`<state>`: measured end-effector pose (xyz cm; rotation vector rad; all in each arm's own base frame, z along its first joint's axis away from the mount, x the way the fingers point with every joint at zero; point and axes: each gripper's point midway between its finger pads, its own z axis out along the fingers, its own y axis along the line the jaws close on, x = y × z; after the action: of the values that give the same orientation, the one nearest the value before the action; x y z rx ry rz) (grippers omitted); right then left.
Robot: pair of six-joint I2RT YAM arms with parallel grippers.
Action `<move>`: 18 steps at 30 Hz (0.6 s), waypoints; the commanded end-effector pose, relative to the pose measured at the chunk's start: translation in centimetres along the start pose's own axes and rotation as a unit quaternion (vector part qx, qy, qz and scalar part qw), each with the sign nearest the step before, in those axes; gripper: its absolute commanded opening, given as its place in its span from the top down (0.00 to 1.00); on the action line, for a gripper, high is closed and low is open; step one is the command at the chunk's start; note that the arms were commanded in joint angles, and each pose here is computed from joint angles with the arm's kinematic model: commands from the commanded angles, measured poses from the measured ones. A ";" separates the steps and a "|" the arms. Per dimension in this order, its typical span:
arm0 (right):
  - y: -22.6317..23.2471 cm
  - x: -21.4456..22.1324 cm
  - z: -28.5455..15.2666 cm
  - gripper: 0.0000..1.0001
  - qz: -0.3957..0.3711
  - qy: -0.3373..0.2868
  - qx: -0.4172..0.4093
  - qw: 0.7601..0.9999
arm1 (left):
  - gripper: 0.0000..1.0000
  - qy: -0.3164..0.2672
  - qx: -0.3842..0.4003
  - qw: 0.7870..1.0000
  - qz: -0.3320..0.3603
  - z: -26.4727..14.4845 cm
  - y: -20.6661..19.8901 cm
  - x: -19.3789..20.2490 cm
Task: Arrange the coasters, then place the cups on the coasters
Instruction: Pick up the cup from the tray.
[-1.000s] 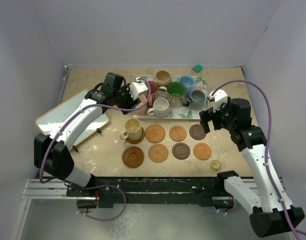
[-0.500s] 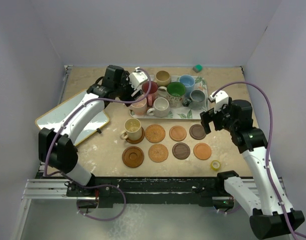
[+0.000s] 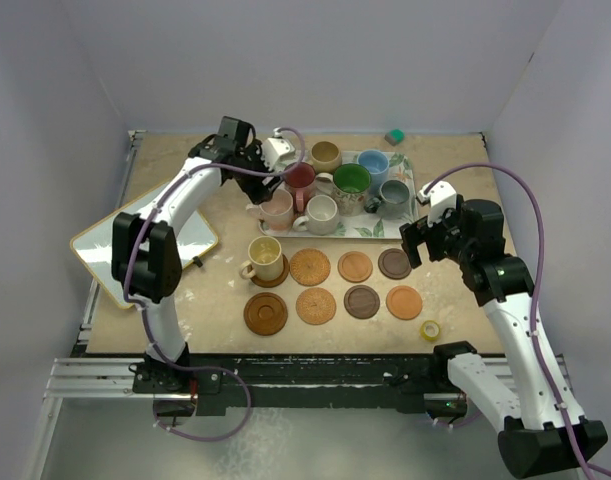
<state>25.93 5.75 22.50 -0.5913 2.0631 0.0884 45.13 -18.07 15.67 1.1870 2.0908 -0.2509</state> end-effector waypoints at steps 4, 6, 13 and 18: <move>-0.6 -0.7 0.1 0.00 -0.008 -0.011 0.013 1.000 | 0.27 -0.004 0.078 0.996 0.033 1.8 -1.2 -0.9; -0.6 -0.6 0.1 0.00 -0.009 -0.010 0.012 1.000 | 0.30 0.000 0.084 0.996 0.034 2.5 -1.0 -0.8; -0.5 -0.4 0.4 0.00 -0.010 -0.005 0.009 1.000 | 0.47 0.027 0.102 0.994 0.031 5.1 -0.9 0.8; -0.7 -0.3 0.5 0.00 -0.010 -0.004 0.012 1.000 | 0.56 0.036 0.108 0.993 0.026 6.5 -1.0 1.7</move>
<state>26.11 5.74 22.09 -0.6037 2.0758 0.0853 46.14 -19.80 8.74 1.3717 2.1921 -0.4045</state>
